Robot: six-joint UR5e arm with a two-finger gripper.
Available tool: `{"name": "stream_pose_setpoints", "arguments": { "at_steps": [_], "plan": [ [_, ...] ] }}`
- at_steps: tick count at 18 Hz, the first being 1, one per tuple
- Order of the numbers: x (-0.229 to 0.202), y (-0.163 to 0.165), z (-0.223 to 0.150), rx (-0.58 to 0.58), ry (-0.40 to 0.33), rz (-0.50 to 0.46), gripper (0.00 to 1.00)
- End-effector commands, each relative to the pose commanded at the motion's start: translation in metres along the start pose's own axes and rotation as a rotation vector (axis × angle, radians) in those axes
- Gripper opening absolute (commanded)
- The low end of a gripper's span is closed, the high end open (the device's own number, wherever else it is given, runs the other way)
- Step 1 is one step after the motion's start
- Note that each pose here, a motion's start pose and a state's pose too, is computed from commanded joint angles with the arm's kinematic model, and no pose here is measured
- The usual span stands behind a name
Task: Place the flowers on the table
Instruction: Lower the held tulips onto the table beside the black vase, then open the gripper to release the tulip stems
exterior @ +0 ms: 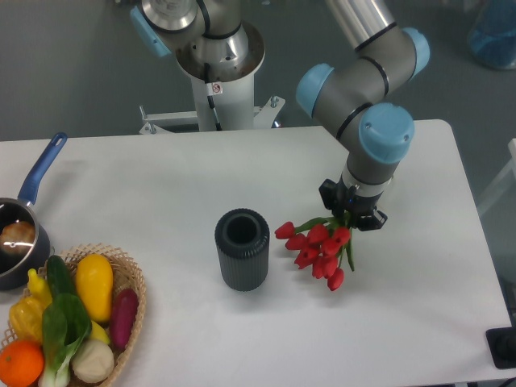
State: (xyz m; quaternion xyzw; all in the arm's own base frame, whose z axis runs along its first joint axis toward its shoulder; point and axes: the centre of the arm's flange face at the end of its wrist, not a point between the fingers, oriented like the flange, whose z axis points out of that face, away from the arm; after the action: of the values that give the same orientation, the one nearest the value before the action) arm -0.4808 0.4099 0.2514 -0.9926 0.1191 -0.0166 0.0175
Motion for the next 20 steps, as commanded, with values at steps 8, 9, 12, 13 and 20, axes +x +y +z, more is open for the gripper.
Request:
{"name": "stream_pose_setpoints", "arguments": {
  "at_steps": [8,9,12,13,20],
  "plan": [
    [-0.0086,-0.0019,0.0058,0.0,-0.002,-0.001,0.34],
    [-0.0086,-0.0019,0.0058,0.0,-0.002,-0.001,0.34],
    [-0.009,-0.002,0.0051,0.001,-0.003,0.0,0.38],
    [-0.0092,-0.002,0.006,0.0,-0.002,0.0,0.39],
    [-0.012,-0.0011,0.002,0.006,-0.016,0.001,0.54]
  ]
}}
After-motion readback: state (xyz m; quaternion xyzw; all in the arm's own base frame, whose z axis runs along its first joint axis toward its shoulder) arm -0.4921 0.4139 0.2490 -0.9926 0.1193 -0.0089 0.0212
